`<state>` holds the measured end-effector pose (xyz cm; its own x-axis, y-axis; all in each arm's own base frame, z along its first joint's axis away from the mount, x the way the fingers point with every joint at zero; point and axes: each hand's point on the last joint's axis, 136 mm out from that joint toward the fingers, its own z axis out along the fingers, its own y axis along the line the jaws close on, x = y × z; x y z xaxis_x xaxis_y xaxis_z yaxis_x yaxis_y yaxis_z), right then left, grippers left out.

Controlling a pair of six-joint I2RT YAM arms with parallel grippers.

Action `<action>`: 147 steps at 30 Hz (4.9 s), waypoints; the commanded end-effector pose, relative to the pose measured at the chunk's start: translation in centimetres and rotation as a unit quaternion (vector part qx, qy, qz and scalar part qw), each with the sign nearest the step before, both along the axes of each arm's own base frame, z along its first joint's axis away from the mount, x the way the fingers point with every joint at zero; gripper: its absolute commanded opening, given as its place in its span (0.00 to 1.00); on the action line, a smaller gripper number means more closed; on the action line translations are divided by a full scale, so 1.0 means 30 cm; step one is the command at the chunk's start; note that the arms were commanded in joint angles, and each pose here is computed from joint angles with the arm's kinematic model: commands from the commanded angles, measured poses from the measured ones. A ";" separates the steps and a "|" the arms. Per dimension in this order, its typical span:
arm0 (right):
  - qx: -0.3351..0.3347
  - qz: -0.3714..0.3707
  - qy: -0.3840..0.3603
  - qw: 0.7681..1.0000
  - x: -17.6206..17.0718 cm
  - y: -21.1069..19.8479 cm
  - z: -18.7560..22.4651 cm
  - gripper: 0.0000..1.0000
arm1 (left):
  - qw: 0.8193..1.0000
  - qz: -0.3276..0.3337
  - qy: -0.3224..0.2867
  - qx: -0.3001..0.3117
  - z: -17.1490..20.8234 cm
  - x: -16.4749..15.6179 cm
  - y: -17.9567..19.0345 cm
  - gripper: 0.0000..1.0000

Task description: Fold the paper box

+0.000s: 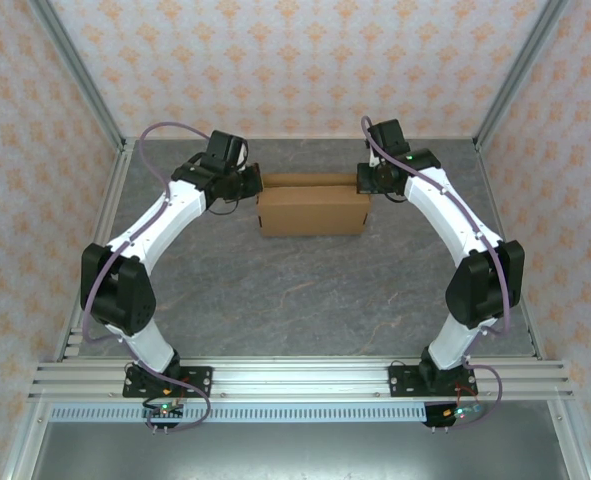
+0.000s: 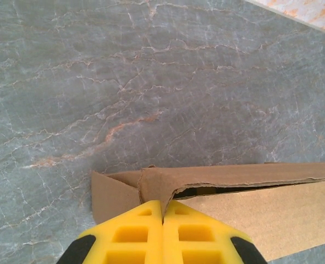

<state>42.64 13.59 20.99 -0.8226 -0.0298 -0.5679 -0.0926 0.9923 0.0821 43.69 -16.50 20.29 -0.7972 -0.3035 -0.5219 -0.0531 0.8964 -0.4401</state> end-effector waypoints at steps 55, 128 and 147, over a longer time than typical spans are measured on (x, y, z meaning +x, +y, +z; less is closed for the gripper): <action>-0.012 -0.010 0.042 0.999 -0.047 -0.001 -0.113 0.00 | 0.992 -0.013 -0.005 0.123 -0.177 -0.091 0.070 0.00; -0.016 -0.037 -0.087 0.995 -0.049 -0.032 -0.129 0.00 | 0.985 0.024 -0.057 -0.162 0.121 -0.046 0.110 0.74; -0.015 -0.042 -0.090 0.995 -0.049 -0.035 -0.125 0.00 | 0.972 0.017 0.010 -0.233 -0.006 0.108 0.010 0.69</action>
<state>42.69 13.30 19.20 -0.6583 0.0322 -0.7521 -0.0416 0.9960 0.0790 46.97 -14.98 19.48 -0.7838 -0.5313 -0.3215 -0.1166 0.6344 -0.7641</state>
